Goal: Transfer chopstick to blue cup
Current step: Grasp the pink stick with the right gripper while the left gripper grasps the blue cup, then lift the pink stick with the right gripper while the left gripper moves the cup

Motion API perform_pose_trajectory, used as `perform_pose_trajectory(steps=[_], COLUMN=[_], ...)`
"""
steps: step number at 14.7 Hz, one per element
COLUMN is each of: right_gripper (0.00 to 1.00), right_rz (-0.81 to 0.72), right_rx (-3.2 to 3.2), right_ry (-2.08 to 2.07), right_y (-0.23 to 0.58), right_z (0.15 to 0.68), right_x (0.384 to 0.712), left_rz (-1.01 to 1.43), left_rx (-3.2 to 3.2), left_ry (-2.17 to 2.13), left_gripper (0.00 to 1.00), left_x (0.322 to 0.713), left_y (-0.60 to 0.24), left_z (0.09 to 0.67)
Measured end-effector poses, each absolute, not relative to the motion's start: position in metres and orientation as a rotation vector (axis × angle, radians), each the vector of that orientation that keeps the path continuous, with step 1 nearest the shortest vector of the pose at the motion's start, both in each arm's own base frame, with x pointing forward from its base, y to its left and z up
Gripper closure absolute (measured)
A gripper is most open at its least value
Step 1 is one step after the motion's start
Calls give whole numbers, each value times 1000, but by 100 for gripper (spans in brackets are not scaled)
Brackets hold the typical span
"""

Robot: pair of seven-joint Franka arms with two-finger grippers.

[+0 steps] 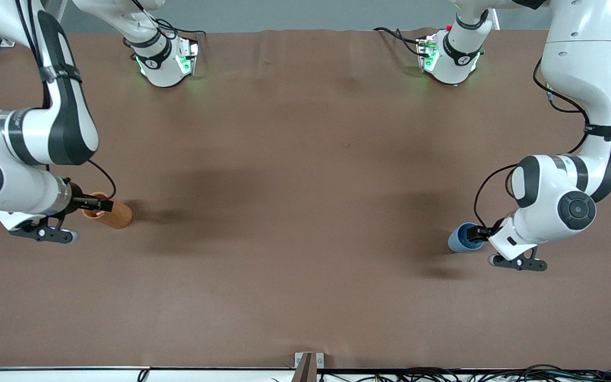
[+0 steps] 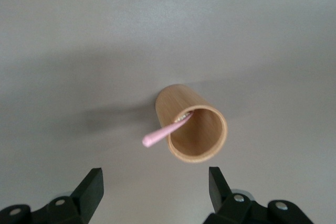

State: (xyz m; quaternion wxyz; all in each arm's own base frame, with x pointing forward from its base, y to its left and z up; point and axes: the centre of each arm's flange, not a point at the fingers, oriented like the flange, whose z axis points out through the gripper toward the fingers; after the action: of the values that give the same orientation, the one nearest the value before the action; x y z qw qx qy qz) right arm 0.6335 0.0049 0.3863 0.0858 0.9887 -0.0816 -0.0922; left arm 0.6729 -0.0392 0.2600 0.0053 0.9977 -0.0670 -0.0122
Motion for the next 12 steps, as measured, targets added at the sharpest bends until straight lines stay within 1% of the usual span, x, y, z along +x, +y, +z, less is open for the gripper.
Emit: perform_pose_trajectory(steps=[1,3,4,5,6,7,8,10,11,12], right_gripper=[15,34,34,40,50,57,58,61,65,65], right_rz=[-282,-292,-290,-288,-284,-276,-268,-261,-259,-255], right_rx=[2941,2924,2920,2915,2903,2893,2890,2889,2888,2888], right_ry=[-239,-229,-226,-221,-212,-205,-200,-197,-196,-195], right_y=[5,4,3,3,2,1,1,1,1,1], right_z=[380,370,367,364,363,361,360,358,358,358], right_x=[635,636,637,638,639,640,641,642,642,642], left_rz=[-33,-32,-34,-35,-32,-27,-13,24,26,19], left_rx=[3122,3121,3120,3119,3119,3119,3118,3115,3113,3112], left_ry=[-211,-220,-225,-229,-231,-232,-233,-242,-226,-188], left_gripper=[32,51,63,71,80,90,95,95,95,95], left_x=[673,673,672,672,672,672,674,678,678,676], left_y=[-40,-45,-47,-50,-51,-51,-52,-58,-67,-82], left_z=[259,258,256,255,255,257,260,282,299,318])
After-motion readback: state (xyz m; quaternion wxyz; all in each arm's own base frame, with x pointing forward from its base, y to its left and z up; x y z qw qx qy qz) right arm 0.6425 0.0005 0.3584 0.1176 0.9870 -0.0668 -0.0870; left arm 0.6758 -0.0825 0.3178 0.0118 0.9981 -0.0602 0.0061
